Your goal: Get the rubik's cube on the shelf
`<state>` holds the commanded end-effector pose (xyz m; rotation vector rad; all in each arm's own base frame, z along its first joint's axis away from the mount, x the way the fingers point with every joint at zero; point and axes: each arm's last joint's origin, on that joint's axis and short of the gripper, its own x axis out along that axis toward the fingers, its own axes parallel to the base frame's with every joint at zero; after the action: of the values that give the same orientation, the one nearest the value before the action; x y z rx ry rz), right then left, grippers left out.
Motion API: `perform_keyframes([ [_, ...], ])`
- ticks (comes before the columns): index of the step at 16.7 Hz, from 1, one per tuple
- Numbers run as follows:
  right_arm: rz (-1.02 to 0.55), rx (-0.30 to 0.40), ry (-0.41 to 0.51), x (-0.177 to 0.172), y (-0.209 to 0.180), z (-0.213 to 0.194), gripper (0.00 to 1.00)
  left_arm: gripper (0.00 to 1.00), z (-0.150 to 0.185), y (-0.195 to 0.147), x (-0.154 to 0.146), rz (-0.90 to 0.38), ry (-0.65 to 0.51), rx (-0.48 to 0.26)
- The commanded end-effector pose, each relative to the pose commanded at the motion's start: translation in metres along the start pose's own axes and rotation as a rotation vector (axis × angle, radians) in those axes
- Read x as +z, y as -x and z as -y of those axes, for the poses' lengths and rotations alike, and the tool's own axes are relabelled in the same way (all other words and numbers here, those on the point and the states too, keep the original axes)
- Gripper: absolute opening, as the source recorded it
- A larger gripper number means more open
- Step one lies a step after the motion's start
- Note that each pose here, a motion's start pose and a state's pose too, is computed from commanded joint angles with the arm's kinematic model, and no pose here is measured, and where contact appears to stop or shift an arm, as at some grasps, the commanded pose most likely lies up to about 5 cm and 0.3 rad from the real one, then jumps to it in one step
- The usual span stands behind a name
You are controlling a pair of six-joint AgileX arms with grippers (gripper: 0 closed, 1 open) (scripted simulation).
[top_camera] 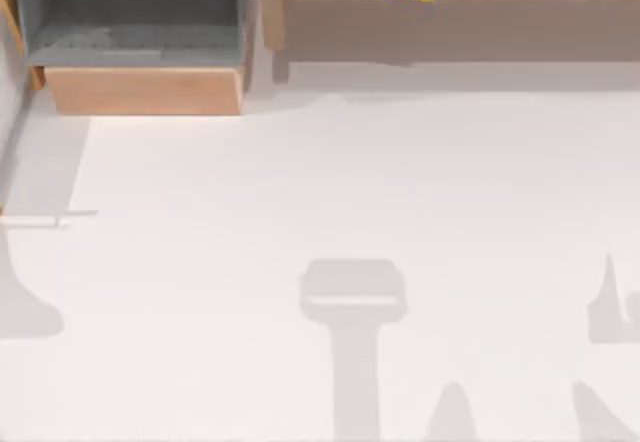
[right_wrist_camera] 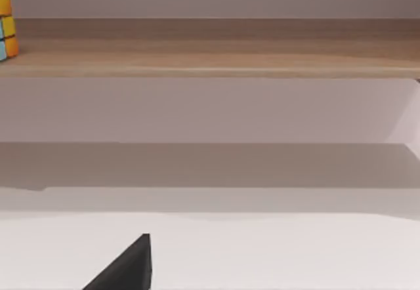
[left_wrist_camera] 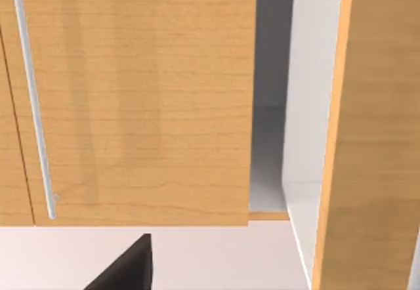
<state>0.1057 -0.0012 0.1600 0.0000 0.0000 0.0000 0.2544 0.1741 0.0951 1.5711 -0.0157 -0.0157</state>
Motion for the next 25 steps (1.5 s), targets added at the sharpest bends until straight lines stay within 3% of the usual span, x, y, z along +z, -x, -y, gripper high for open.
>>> perform_keyframes([
  [2,0.000,0.000,0.000,0.0000,0.0000,0.0000,1.00,1.00,0.0000,0.0000,0.0000,0.000,0.000,0.000],
  [15,0.000,0.000,0.000,0.0000,0.0000,0.0000,1.00,0.02,0.0000,0.0000,0.0000,0.000,0.000,0.000],
  [25,0.000,0.000,0.000,0.0000,0.0000,0.0000,1.00,0.00,0.0037,-0.0002,-0.0005,-0.003,0.016,-0.015],
])
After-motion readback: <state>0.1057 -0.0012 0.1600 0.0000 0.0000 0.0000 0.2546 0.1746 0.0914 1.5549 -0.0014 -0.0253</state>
